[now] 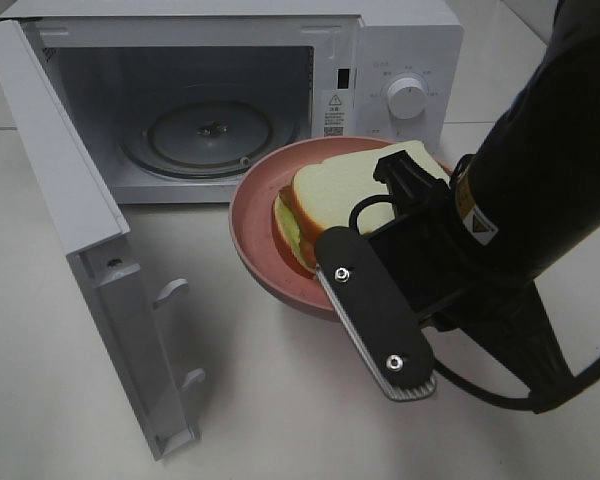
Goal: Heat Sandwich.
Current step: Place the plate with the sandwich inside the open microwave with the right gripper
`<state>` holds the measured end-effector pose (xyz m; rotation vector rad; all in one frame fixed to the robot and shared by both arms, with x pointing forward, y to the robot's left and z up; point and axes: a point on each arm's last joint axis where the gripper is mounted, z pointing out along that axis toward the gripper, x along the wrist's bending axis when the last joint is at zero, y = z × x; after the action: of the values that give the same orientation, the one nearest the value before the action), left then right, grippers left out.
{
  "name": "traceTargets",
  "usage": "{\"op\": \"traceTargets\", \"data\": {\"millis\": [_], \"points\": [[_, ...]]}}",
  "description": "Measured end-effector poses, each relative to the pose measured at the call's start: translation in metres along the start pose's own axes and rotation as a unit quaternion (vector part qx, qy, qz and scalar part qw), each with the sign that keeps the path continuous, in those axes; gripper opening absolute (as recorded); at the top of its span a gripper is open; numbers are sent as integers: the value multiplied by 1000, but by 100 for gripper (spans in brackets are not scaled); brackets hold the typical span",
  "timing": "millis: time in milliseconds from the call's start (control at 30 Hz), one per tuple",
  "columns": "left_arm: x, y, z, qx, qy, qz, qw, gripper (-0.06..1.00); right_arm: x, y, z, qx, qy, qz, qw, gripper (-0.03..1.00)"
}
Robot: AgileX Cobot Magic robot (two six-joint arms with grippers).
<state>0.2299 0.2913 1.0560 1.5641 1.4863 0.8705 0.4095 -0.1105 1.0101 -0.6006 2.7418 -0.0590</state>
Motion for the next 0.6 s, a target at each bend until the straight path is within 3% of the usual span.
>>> {"op": "traceTargets", "data": {"millis": [300, 600], "points": [[0, 0, 0, 0, 0, 0, 1000, 96, -14, -20, 6, -29, -21, -74, 997, 3], [0, 0, 0, 0, 0, 0, 1000, 96, -16, -27, 8, -47, -13, -99, 994, 3]]}}
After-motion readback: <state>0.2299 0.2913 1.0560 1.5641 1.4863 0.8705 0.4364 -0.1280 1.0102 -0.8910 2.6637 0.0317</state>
